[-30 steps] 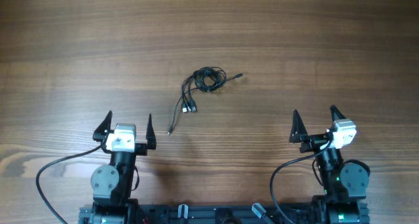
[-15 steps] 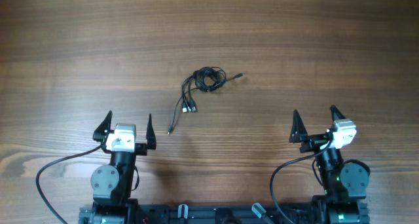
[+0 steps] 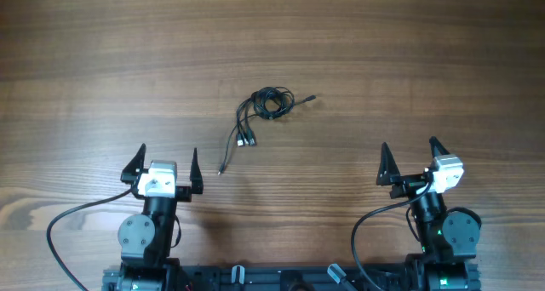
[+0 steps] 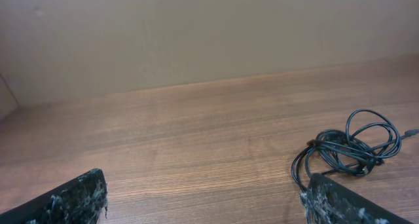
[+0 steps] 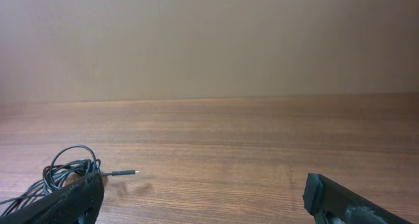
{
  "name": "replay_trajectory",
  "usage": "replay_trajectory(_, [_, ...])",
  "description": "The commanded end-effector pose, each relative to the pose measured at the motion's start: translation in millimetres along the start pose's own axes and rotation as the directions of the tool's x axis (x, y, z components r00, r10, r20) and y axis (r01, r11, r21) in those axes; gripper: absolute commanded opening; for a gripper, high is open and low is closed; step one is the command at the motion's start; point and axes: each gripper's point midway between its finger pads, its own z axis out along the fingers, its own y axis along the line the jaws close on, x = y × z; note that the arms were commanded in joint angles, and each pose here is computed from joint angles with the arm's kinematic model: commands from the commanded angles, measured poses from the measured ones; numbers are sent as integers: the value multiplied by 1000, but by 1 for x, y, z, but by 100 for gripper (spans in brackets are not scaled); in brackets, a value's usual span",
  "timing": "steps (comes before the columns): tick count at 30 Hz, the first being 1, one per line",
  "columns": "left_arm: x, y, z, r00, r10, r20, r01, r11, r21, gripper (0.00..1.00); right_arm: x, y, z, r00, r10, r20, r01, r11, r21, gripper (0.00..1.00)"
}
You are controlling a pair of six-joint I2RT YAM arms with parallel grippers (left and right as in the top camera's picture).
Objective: Untangle cables
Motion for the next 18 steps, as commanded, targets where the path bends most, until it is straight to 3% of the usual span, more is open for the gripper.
replay_trajectory(1, [-7, 2, 0, 999, 18, 33, -18, 1000, -11, 100, -4, -1, -1, 1000, 14, 20, -14, 1000, 6, 100])
replay_trajectory(13, [1, 2, 0, 1000, 19, 1, -19, 1000, -6, 100, -4, -1, -1, 1000, 14, 20, -14, 1000, 6, 100])
replay_trajectory(15, [-11, 3, -1, 999, 18, 46, -17, 1000, -12, 100, -4, -1, -1, 1000, 14, 20, -14, 1000, 6, 100])
replay_trajectory(18, [-65, 5, -9, 964, 15, 267, -11, 1000, -16, 100, -4, -1, -1, 1000, 14, 20, -14, 1000, 6, 100])
